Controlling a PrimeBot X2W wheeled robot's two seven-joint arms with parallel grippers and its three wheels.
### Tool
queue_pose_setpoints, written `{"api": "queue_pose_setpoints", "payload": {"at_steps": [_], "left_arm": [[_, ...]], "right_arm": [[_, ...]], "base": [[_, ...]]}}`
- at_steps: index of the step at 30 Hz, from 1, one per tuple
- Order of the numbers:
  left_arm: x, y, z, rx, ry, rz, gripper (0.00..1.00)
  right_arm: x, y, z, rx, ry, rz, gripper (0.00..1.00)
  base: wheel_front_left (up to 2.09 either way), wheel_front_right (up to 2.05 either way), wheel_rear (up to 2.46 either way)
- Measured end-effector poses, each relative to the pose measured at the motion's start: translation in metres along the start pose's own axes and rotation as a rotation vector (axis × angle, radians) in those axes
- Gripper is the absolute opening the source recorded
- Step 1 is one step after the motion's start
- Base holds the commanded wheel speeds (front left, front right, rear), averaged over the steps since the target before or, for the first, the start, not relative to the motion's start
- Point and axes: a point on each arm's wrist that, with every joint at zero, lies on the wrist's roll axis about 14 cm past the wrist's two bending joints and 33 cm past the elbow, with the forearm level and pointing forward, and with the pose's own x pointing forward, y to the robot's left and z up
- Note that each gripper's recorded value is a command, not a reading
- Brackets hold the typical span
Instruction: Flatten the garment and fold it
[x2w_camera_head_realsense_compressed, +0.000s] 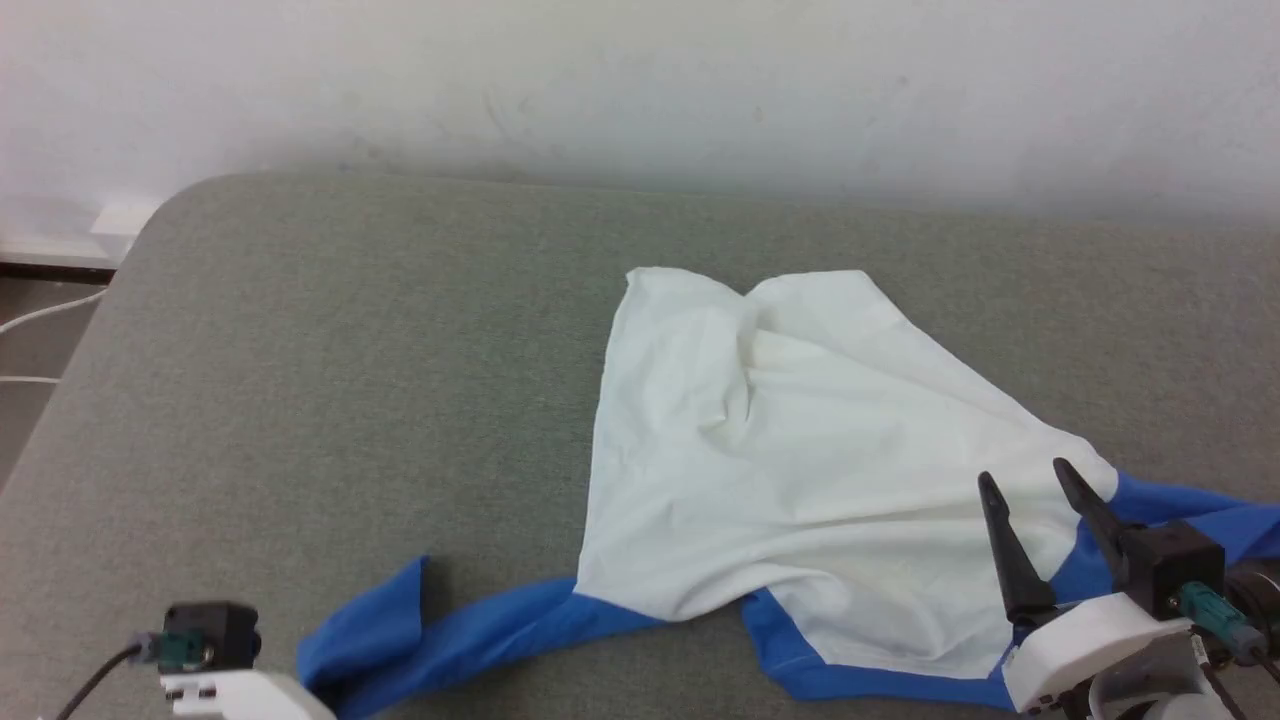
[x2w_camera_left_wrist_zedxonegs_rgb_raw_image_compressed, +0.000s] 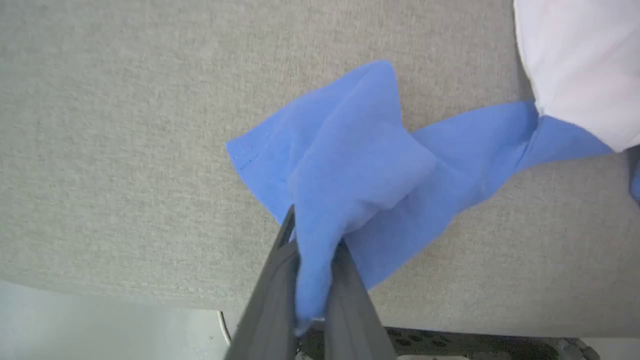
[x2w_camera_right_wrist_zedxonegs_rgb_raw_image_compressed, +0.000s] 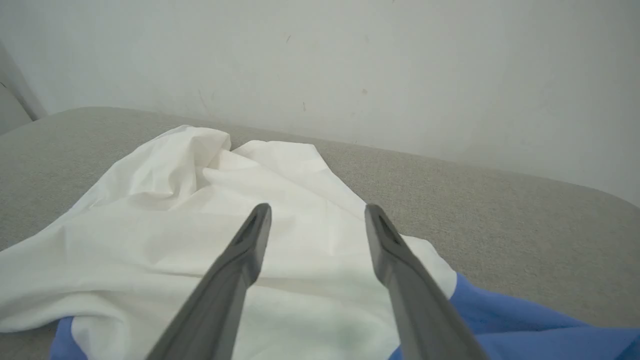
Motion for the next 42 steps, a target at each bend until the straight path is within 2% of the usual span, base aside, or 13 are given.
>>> {"api": "queue_pose_setpoints", "payload": {"at_steps": [1,5,11,15,18,23,29,33,34,35,39,42], "left_arm": [[-0.001,0.001,0.009,0.006,-0.046,0.007,1.0],[-0.006,-0.008,0.054,0.025,-0.265,-0.004,1.0],[-0.025,-0.025,0.133,0.027,-0.718,-0.015,1.0],[-0.024,-0.045,0.146,0.079,-0.897,-0.046,1.0],[-0.018,-0.057,0.142,0.12,-0.947,-0.053,1.0],[-0.004,-0.064,0.129,0.095,-0.922,-0.042,1.0],[0.004,-0.058,0.119,0.072,-0.886,-0.007,1.0],[0.002,-0.047,0.117,0.057,-0.881,0.04,1.0],[0.002,-0.043,0.116,0.055,-0.876,0.054,1.0],[0.002,-0.04,0.114,0.054,-0.871,0.062,1.0],[0.003,-0.032,0.106,0.06,-0.843,0.087,1.0],[0.002,-0.029,0.104,0.07,-0.841,0.094,1.0]], "right_arm": [[0.001,0.002,0.0,-0.003,0.004,0.008,1.0],[0.007,0.009,0.0,-0.028,0.02,0.046,1.0],[0.031,0.019,0.007,-0.133,0.068,0.15,1.0],[0.055,0.024,0.004,-0.202,0.17,0.237,1.0],[0.073,0.029,-0.002,-0.295,0.274,0.317,1.0],[0.103,0.037,-0.016,-0.398,0.437,0.423,1.0],[0.131,0.052,-0.05,-0.456,0.614,0.511,1.0],[0.141,0.067,-0.076,-0.465,0.68,0.565,1.0],[0.145,0.07,-0.079,-0.472,0.68,0.574,0.89],[0.151,0.072,-0.081,-0.477,0.677,0.577,0.0],[0.169,0.078,-0.083,-0.47,0.629,0.584,0.0],[0.185,0.062,-0.074,-0.462,0.585,0.517,0.0]], "base": [[0.0,0.0,0.0],[0.0,0.0,0.0],[0.0,0.0,0.0],[0.0,0.0,0.0],[0.0,0.0,0.0],[0.0,0.0,0.0],[0.0,0.0,0.0],[0.0,0.0,0.0],[0.0,0.0,0.0],[0.0,0.0,0.0],[0.0,0.0,0.0],[0.0,0.0,0.0]]}}
